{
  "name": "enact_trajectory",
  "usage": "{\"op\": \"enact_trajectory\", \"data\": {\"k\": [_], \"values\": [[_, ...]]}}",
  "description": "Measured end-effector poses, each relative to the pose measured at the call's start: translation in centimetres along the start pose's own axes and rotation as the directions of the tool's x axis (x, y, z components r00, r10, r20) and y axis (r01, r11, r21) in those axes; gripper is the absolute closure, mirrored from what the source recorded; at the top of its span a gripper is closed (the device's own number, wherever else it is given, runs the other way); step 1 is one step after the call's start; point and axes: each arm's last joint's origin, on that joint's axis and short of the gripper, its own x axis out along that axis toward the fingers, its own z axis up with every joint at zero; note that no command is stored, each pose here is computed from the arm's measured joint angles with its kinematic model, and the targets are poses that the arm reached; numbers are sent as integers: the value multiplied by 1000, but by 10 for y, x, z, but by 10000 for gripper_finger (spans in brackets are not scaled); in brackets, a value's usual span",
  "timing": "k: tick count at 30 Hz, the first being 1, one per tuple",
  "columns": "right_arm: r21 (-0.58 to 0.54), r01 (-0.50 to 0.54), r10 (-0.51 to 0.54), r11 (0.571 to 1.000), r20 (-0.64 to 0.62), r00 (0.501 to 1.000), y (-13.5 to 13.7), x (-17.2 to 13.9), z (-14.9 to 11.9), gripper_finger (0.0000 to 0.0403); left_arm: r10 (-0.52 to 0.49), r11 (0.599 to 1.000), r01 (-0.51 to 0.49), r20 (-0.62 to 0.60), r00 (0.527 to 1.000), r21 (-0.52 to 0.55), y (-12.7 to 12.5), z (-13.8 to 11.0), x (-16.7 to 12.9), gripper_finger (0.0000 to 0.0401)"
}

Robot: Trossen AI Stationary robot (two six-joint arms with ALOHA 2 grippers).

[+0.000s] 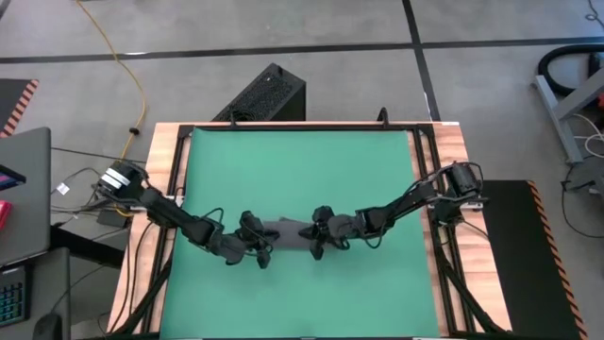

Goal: Roll towel
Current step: Return to Home Position

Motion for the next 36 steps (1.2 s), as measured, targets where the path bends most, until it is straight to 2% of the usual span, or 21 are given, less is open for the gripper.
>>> {"op": "enact_trajectory", "data": {"k": [6, 8, 10, 14, 17, 20, 22, 26, 28, 30, 32, 34, 36], "values": [[-59, -6, 9, 998, 59, 998, 7, -23, 33, 377, -35, 999, 32, 91, 995, 33, -4, 27, -16, 356], [-92, -19, 27, 996, 96, 995, 12, -39, 50, 376, -77, 997, 73, 133, 988, 35, -6, 43, -27, 356], [-144, -48, 69, 988, 141, 988, 19, -62, 70, 377, -164, 986, 155, 170, 972, 61, -8, 62, -42, 356], [-249, -84, 148, 965, 252, 956, 32, -122, 109, 377, -369, 929, 348, 270, 889, 124, -5, 103, -84, 356], [-313, -108, 216, 944, 337, 916, 37, -174, 129, 377, -426, 903, 412, 381, 820, 124, 8, 130, -117, 356], [-358, -134, 285, 924, 413, 865, 37, -224, 141, 377, -441, 893, 426, 465, 768, 145, 25, 147, -146, 356], [-369, -157, 327, 916, 461, 825, 35, -253, 146, 377, -418, 900, 418, 515, 749, 123, 39, 154, -163, 356], [-367, -215, 394, 905, 531, 750, 28, -299, 149, 377, -327, 901, 431, 577, 748, -48, 63, 160, -186, 356], [-377, -237, 420, 895, 537, 732, 24, -314, 147, 376, -306, 914, 404, 583, 753, -41, 73, 160, -194, 356], [-397, -238, 432, 886, 523, 734, 19, -327, 144, 374, -275, 936, 350, 586, 762, -16, 82, 159, -200, 356], [-354, -229, 392, 907, 506, 768, 9, -337, 137, 373, -267, 941, 338, 586, 765, -11, 89, 157, -205, 356], [-272, -200, 315, 941, 491, 813, -2, -341, 129, 373, -293, 917, 396, 594, 749, -48, 94, 157, -211, 356], [-250, -149, 256, 957, 480, 839, -13, -342, 118, 373, -324, 889, 454, 606, 726, -69, 99, 157, -216, 356]]}}
